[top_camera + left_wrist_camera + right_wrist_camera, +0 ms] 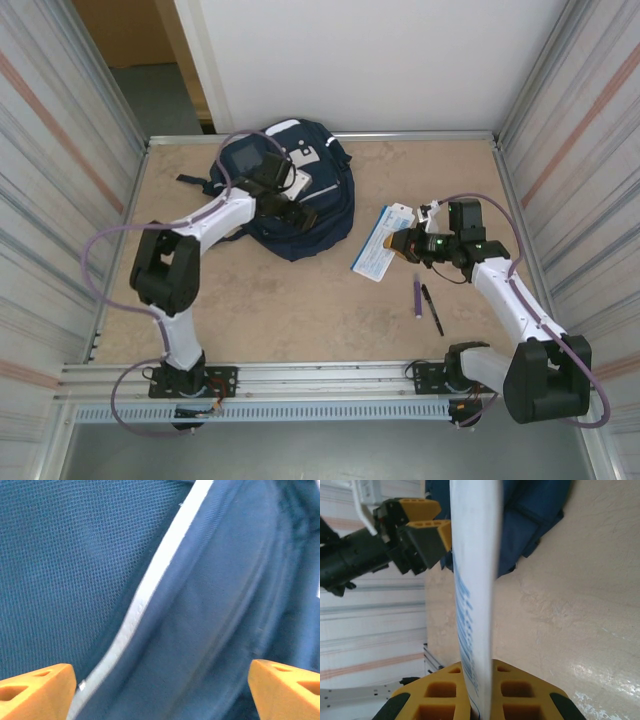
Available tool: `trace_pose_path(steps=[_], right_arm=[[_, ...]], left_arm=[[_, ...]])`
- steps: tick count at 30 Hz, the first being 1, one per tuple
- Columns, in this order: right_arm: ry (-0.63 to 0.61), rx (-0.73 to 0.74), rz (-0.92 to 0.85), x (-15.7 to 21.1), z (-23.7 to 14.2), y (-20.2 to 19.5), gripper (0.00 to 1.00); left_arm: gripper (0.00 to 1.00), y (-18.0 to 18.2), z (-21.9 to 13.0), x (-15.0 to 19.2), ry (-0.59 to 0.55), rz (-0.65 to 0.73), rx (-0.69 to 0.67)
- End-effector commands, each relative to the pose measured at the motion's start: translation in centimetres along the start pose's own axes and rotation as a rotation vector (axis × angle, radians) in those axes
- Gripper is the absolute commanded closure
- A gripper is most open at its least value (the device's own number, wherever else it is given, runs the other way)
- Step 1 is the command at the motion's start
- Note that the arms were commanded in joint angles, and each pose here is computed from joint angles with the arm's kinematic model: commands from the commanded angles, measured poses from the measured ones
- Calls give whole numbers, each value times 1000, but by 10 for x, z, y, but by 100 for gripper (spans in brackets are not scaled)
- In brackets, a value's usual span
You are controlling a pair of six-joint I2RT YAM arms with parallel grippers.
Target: Pack the student bag
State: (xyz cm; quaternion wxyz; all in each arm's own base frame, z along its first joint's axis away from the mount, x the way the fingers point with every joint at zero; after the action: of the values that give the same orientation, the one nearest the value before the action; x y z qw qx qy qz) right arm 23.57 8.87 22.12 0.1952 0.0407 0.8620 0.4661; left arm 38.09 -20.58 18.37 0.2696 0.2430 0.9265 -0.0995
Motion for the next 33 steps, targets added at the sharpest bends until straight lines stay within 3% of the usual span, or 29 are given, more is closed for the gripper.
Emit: trace_pose_path(steps=[1,3,4,6,9,12,15,19,24,29,33], right_arm=[[-27,-5,-50,-6,-6,9,97],[-26,-6,-41,-7,-5,8,97],[-27,-7,-37,-8,-4,7,97],[-28,-15,-29,-9,-3,7,97],[-22,-19,-15,-8,-1,8,97],[-8,-31,22,-7,3,7,96],[33,-69,54,-9,16,11,94],[111,-112,106,-23,47,19,93],[17,-100,166,-53,100,21,94],[-2,-125,148,-83,165,30,97],[-82,-28,175,-97,204,21,96]], left_arm=[[14,0,12,-3,69,126,-123],[17,-5,22,-6,84,191,-196],[27,-4,27,-9,86,201,-229],[55,-1,29,-16,79,195,-260],[76,-3,20,-28,46,201,-255],[84,-10,-10,-42,-29,176,-187],[100,-19,-61,-60,-186,105,-101],[100,-21,-111,-78,-336,44,8],[100,-19,-130,-90,-287,-34,86],[100,-24,-133,-92,-262,-76,161],[100,-28,-134,-93,-265,-95,214]])
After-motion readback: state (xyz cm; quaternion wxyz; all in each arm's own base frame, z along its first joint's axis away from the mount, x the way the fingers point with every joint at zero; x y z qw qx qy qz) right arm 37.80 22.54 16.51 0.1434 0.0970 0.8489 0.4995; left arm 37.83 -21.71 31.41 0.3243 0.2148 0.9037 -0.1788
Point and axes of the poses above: each hand's point on the last joint's axis, 136 mm out from that joint toward the fingers, its own z axis out along the fingers, its own y axis along the line the jaws close on, x = y × z, the point moved 9 cm from there along -z, back along the fingers, and after that the axes turned 7 degrees about -z, right-handed, at the moved point
